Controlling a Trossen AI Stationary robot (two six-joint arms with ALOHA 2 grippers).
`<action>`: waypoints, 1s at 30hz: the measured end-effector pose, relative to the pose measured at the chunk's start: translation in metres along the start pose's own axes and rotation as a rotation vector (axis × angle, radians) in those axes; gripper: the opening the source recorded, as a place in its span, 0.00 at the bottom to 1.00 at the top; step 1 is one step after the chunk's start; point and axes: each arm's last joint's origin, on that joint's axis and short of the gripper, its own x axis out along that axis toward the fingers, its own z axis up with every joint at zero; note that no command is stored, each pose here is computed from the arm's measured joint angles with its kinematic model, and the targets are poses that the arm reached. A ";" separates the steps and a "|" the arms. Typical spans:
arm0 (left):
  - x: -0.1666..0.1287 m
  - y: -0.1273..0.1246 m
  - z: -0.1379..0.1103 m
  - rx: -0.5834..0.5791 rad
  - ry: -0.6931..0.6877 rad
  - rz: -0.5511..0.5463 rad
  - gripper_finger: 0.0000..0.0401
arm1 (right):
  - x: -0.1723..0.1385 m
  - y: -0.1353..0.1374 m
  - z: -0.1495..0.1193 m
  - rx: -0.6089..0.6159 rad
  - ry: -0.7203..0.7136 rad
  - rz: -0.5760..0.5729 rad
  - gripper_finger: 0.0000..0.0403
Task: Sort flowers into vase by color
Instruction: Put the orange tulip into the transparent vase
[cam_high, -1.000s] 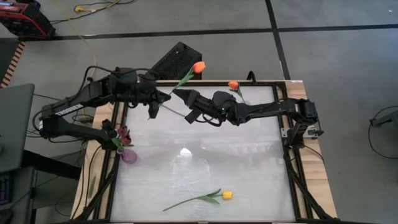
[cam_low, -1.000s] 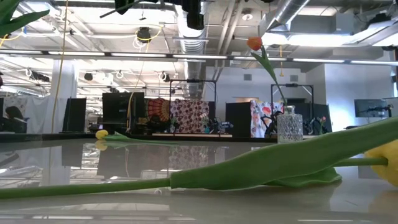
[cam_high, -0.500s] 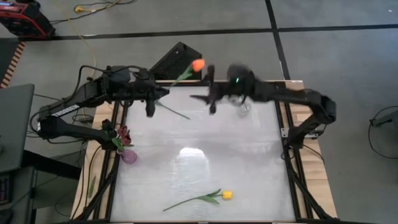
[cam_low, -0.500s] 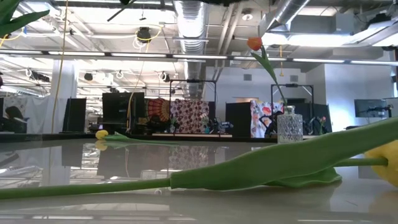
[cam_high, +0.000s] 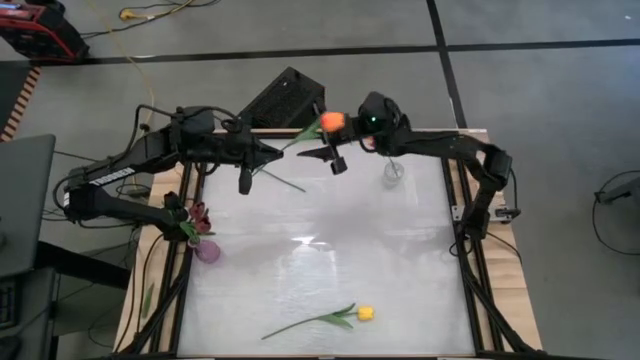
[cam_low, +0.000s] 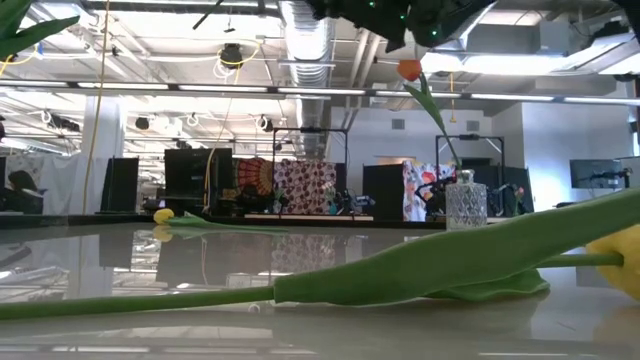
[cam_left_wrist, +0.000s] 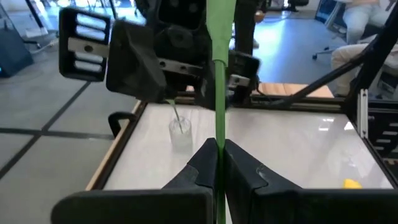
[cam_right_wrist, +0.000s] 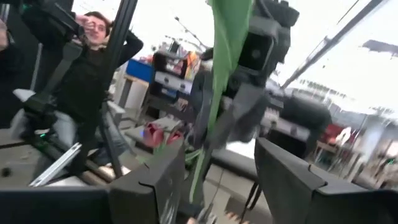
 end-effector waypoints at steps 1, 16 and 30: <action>0.001 0.000 0.000 -0.001 0.003 0.001 0.00 | 0.002 0.001 0.000 -0.012 -0.013 -0.012 0.54; 0.013 0.002 -0.001 0.004 0.006 0.012 0.00 | 0.016 0.012 0.002 -0.040 -0.062 -0.053 0.52; 0.017 0.003 -0.002 -0.006 0.008 0.019 0.00 | 0.017 0.013 0.003 -0.052 -0.065 -0.052 0.20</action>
